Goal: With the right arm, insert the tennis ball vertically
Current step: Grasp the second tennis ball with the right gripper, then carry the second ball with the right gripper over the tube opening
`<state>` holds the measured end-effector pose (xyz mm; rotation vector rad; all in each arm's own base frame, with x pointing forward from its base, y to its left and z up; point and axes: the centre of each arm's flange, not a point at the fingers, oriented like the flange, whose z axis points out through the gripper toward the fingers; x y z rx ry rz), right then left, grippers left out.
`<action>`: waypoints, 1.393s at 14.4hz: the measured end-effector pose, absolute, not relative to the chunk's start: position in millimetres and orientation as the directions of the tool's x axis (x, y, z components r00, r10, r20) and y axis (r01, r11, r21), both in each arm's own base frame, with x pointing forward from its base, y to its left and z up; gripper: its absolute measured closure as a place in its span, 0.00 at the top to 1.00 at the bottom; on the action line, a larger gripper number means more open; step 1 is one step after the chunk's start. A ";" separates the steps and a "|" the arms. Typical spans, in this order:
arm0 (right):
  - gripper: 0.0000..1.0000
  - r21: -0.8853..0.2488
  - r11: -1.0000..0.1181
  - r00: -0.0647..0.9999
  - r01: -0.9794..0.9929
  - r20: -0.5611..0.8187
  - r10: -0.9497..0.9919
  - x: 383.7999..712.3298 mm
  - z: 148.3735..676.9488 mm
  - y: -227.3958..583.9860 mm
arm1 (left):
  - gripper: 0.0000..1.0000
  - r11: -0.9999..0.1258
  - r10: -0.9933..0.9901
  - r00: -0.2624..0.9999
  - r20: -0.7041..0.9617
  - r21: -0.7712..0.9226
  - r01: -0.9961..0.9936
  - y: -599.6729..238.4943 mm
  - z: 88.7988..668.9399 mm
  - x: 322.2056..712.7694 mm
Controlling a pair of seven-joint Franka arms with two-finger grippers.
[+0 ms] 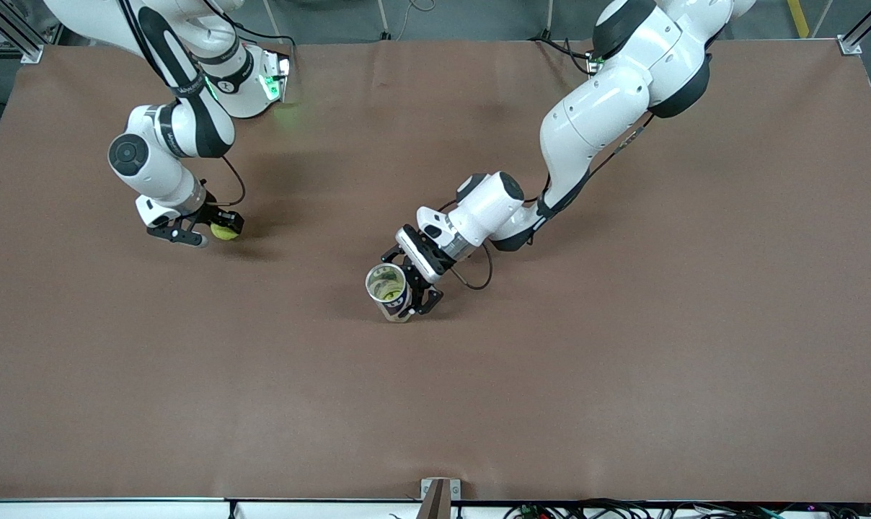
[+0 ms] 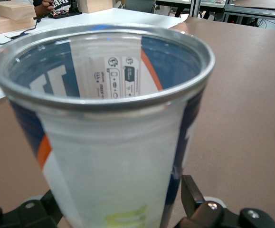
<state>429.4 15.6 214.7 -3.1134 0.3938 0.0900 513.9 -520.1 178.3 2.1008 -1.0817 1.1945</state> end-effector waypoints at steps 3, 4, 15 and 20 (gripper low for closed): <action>0.67 0.004 -0.950 0.947 -0.313 -0.078 -0.312 455.3 253.5 36.3 | 1.00 -0.567 -0.396 0.303 0.867 0.029 -0.823 -519.9 178.2 514.1; 0.67 0.001 -0.940 0.937 -0.341 -0.085 -0.340 465.8 270.9 53.6 | 1.00 -0.567 -0.396 0.304 0.867 0.029 -0.823 -519.9 178.2 514.2; 0.67 -0.111 -0.768 0.775 -0.631 -0.145 -0.616 552.0 438.8 251.7 | 1.00 -0.561 -0.405 0.308 0.861 0.031 -0.827 -520.1 173.4 509.5; 0.67 -0.142 -0.648 0.663 -0.748 -0.196 -0.723 583.3 450.2 303.2 | 1.00 -0.558 -0.414 0.314 0.854 0.035 -0.829 -518.5 167.8 505.8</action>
